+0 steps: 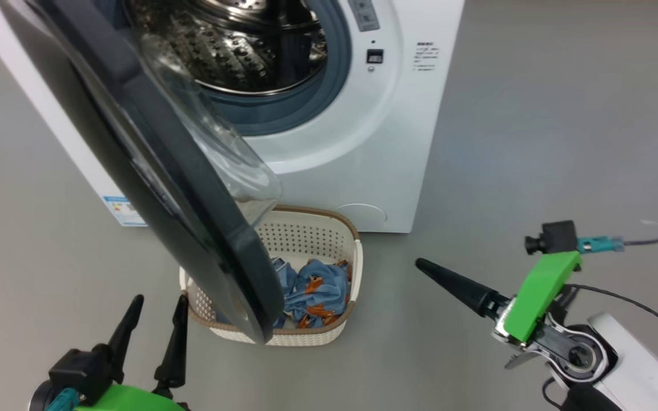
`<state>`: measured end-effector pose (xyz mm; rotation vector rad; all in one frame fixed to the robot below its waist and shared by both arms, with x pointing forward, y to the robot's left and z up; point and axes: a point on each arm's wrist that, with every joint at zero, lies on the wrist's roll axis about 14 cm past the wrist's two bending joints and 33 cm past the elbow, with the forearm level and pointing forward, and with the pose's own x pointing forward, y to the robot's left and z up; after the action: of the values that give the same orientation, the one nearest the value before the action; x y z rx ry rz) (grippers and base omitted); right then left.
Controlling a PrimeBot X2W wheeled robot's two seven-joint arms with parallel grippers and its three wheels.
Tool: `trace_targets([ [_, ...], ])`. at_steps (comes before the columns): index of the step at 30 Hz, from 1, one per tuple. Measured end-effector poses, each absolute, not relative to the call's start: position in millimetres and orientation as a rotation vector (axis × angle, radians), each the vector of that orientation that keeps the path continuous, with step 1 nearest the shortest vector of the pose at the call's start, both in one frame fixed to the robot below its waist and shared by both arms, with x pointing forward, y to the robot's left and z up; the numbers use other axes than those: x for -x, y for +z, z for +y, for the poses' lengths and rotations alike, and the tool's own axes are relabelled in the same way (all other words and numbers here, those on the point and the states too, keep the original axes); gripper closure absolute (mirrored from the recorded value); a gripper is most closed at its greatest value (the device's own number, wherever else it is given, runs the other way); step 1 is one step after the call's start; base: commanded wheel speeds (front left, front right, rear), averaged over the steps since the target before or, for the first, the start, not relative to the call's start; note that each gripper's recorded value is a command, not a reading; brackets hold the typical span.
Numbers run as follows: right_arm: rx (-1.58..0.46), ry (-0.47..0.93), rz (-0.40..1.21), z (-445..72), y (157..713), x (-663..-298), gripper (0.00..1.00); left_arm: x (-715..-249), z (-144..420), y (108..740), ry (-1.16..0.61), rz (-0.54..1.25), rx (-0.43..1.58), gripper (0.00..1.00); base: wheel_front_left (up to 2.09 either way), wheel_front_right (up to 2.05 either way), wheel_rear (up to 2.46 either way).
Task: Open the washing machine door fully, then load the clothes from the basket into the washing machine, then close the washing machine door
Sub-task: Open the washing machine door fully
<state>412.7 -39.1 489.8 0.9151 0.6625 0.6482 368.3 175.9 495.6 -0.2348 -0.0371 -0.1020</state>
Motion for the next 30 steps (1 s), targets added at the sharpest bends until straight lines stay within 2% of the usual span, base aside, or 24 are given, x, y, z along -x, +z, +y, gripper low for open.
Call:
trace_targets([
  [20, -0.838, 0.334, 0.434, -120, 461, -406, 0.0, -370, 175, 499, -0.105, -0.048, 0.238, 0.0, 0.0, 0.0, 0.0],
  [30, -0.674, 0.252, 0.317, -147, 448, -405, 0.0, -371, 177, 498, -0.099, -0.047, 0.236, 0.0, 0.0, 0.0, 0.0],
])
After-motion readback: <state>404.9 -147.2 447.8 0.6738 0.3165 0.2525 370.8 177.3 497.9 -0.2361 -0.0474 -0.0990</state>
